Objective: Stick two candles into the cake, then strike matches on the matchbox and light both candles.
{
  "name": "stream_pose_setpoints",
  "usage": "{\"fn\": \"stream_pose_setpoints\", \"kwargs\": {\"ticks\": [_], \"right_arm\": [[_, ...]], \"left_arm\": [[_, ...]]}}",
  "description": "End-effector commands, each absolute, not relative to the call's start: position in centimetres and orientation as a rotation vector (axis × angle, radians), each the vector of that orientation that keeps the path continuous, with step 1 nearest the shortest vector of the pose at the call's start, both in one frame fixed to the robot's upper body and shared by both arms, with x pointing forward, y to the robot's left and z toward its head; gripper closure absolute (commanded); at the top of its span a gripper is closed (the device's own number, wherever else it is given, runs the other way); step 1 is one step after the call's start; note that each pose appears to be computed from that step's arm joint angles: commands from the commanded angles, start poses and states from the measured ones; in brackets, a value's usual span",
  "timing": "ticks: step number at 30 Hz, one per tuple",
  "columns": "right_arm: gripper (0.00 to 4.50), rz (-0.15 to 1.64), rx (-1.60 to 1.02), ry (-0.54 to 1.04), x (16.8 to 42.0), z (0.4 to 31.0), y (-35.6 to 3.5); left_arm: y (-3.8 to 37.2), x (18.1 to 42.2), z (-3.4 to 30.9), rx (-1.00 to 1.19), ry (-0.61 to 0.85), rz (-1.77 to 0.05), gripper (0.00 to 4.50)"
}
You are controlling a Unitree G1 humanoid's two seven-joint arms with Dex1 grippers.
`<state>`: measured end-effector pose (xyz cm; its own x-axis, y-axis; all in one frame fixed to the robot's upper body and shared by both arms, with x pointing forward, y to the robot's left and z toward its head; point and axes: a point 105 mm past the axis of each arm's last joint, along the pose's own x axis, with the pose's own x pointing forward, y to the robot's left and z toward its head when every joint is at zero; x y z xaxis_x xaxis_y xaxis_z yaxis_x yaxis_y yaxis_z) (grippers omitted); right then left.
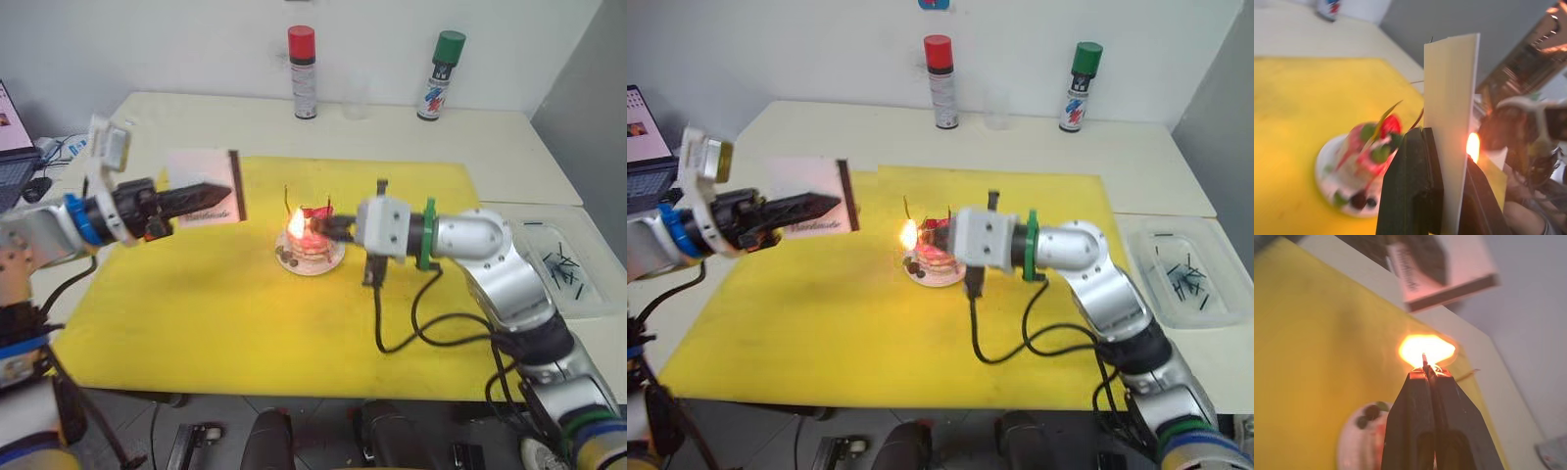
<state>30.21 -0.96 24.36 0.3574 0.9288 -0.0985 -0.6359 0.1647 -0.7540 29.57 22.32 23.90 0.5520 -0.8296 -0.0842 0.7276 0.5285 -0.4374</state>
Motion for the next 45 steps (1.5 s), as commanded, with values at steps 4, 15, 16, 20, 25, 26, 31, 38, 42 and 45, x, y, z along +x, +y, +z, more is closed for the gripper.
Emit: {"fn": "stream_pose_setpoints", "kwargs": {"ticks": [4,15,16,20,25,26,31,38,42,45], "right_arm": [[4.48,1.0,-0.863,-0.426,33.2,25.6,0.0],[4.48,0.953,-0.87,-0.418,34.0,25.1,0.4],[4.48,0.951,-0.871,-0.417,34.0,25.1,0.4],[4.48,0.951,-0.857,-0.421,33.9,25.1,0.6],[4.48,0.949,-0.86,-0.417,34.1,24.9,0.7],[4.48,0.949,-0.86,-0.415,34.1,24.9,0.7],[4.48,0.957,-0.864,-0.412,34.0,24.7,0.7],[4.48,0.957,-0.865,-0.413,34.0,24.7,0.7],[4.48,0.957,-0.865,-0.414,34.0,24.8,0.6],[4.48,0.959,-0.865,-0.418,33.9,24.8,0.6]], "left_arm": [[21.4,28.1,20.6,-0.364,0.39,-0.95,4.5],[19.0,27.8,20.0,-0.387,0.405,-1.003,4.5],[18.9,27.8,20.1,-0.388,0.404,-1.007,4.5],[18.5,27.9,20.2,-0.389,0.403,-1.014,4.5],[18.3,28.0,20.3,-0.389,0.403,-1.019,4.5],[18.3,28.0,20.3,-0.389,0.402,-1.019,4.5],[18.0,28.1,20.3,-0.388,0.402,-1.02,4.5],[17.8,28.2,20.4,-0.388,0.4,-1.023,4.5],[17.6,28.2,20.4,-0.389,0.4,-1.026,4.5],[17.5,28.2,20.4,-0.39,0.4,-1.028,4.5]]}}
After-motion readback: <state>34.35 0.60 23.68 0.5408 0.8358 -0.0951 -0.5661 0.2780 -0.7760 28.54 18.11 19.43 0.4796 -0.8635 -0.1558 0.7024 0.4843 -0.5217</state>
